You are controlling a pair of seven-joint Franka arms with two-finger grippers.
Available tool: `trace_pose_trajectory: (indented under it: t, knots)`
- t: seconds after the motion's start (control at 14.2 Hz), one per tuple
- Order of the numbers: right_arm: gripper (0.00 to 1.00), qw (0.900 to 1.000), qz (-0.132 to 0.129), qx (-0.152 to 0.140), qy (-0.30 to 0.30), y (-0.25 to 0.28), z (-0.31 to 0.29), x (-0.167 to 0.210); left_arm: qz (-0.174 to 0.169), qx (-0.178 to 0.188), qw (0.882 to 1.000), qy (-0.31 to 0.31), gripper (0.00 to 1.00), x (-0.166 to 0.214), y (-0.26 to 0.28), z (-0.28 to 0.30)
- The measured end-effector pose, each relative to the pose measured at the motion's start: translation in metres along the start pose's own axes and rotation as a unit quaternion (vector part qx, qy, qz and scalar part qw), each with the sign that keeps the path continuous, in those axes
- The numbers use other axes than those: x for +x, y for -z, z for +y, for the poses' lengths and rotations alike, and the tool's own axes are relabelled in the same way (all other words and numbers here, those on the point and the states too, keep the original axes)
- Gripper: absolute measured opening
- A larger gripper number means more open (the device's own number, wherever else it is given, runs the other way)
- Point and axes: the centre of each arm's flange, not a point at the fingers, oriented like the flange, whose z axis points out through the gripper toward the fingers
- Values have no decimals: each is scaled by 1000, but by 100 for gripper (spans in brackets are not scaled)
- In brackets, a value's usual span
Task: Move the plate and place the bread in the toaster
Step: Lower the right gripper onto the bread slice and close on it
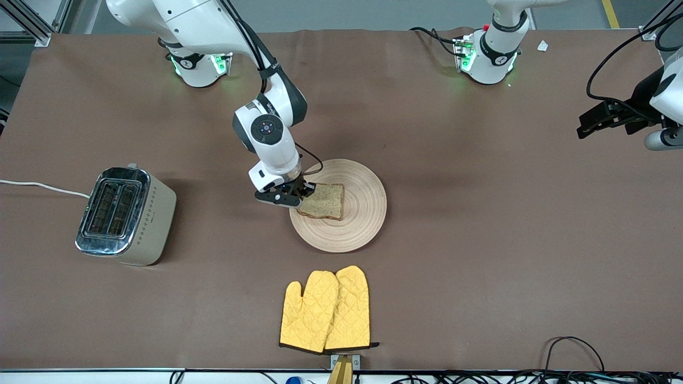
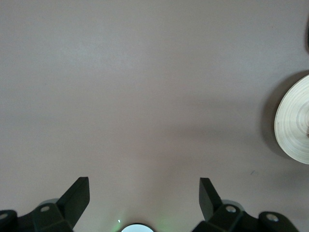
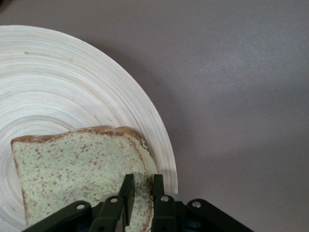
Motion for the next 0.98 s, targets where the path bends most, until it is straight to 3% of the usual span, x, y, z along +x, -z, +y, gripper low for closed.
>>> trace_pose_trajectory:
  t: [0.56,0.77,0.98]
  knots:
    - [26,1000,10,10,0,-6,4,-3,1,0,1000,0,100,0,0,0]
    - [16,1000,11,12,0,-6,4,-3,1,0,1000,0,100,0,0,0]
    - [12,1000,12,12,0,-6,4,-3,1,0,1000,0,100,0,0,0]
